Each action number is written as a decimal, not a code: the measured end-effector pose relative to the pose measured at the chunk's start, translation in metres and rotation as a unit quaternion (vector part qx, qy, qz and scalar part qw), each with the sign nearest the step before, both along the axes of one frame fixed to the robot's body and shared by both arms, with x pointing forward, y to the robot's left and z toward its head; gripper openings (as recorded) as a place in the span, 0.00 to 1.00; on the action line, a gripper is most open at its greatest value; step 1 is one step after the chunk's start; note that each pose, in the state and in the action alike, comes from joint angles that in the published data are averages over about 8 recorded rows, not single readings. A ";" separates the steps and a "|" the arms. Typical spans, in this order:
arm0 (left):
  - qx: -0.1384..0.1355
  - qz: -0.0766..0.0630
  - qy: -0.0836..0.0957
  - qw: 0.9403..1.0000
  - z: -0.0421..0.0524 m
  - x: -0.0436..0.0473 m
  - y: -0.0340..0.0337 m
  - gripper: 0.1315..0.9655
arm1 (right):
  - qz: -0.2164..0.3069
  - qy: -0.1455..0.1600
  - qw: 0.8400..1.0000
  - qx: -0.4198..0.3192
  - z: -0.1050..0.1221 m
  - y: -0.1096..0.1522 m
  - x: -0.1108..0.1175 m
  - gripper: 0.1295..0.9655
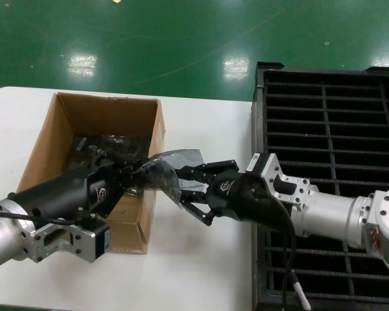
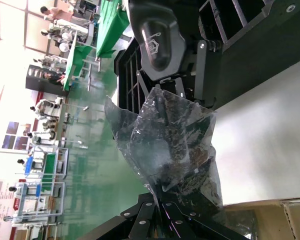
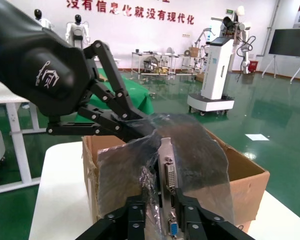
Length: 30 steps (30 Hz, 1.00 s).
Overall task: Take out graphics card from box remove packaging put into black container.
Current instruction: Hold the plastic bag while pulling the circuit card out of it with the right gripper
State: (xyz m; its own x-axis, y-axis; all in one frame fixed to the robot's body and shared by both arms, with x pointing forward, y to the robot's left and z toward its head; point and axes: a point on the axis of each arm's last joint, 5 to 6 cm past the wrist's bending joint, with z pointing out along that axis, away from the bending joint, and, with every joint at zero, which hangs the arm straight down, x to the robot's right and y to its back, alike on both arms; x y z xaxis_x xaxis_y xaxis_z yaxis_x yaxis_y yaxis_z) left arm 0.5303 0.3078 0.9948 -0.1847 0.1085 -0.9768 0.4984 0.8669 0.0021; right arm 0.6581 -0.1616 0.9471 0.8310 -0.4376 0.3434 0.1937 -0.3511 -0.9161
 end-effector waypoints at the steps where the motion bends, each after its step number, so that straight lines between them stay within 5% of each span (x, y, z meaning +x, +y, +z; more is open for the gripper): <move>1: 0.000 0.000 0.000 1.000 0.0000 0.0000 0.0000 0.01 | 0.001 0.001 1.000 0.001 0.001 -0.001 0.001 0.10; 15: 0.000 0.000 0.000 1.000 0.0000 0.0000 0.0000 0.01 | 0.026 0.032 0.999 0.029 0.009 -0.003 0.023 0.31; 30: 0.000 0.000 0.000 1.000 0.0000 0.0000 0.0000 0.01 | 0.066 0.063 0.995 0.044 0.006 -0.002 0.028 0.17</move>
